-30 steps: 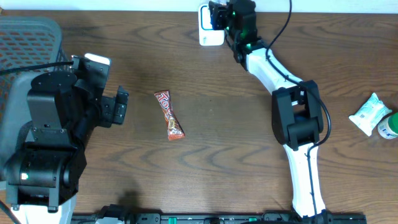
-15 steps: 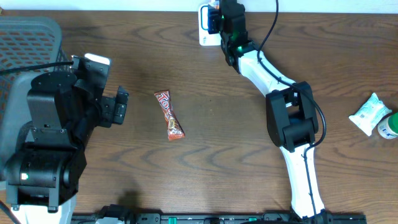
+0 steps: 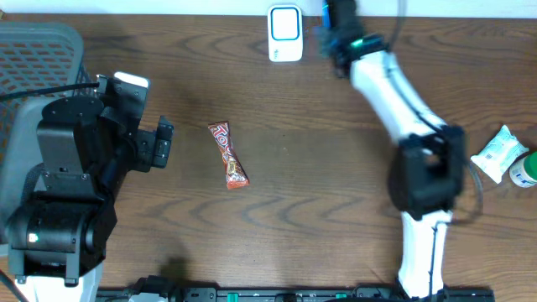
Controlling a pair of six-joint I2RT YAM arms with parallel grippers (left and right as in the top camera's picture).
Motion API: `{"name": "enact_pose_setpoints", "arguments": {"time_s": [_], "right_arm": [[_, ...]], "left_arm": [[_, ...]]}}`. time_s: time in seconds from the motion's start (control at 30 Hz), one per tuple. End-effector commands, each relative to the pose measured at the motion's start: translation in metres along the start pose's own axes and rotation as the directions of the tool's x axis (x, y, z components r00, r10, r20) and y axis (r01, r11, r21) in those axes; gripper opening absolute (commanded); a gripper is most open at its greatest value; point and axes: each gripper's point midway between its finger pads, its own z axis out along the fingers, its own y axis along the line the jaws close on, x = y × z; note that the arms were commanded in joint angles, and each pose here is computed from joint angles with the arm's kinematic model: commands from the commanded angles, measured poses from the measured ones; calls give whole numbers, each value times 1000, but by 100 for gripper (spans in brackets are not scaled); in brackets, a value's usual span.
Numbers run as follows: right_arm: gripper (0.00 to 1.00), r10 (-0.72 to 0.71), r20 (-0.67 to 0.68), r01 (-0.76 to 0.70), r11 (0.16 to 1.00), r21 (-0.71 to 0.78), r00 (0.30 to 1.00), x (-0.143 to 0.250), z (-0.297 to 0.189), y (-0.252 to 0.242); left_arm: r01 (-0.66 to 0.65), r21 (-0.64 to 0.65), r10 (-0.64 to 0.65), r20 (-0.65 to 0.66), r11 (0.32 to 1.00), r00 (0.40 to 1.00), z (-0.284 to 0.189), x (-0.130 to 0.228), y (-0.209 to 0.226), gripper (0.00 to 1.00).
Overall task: Scan the item barcode
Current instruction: 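Lift the Kleenex pack and bring it to the white scanner, then carry the Kleenex pack to the right edge and release it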
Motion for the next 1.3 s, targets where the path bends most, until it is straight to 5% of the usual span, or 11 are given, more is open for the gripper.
{"name": "enact_pose_setpoints", "arguments": {"time_s": [0.0, 0.23, 0.47, 0.5, 0.6, 0.63, 0.7, 0.97, 1.27], "right_arm": [[45, 151, 12, -149, 954, 262, 988, -14, -53, -101], [35, 470, -267, -260, 785, 563, 841, 100, -64, -231], [37, 624, -308, -307, 681, 664, 719, 176, -47, -304], [41, 639, -303, -321, 672, 667, 707, 184, -44, -309], [91, 677, -298, -375, 660, 651, 673, 193, -39, -317], [99, 685, -293, -400, 661, 634, 667, 191, -38, -317], [99, 676, -294, -439, 689, 576, 676, 174, -38, -312], [99, 574, -457, -630, 776, 37, 680, 82, -77, -184], [99, 87, -657, -404, 845, -349, 749, 119, -110, 39]], "left_arm": [[4, 2, -4, -5, 1000, 1000, 0, 2, 0, 98], [4, 2, -4, -5, 1000, 1000, 0, 2, 0, 98], [4, 2, -4, -4, 1000, 1000, 0, 2, 0, 98], [4, 2, -4, -5, 1000, 1000, 0, 2, 0, 98], [4, 2, -4, -4, 1000, 1000, 0, 2, 0, 98], [4, 2, -4, -5, 1000, 1000, 0, 2, 0, 98], [4, 2, -4, -5, 1000, 1000, 0, 2, 0, 98], [4, 2, -4, -5, 1000, 1000, 0, 2, 0, 98], [4, 2, -4, -5, 1000, 1000, 0, 2, 0, 98]]}}
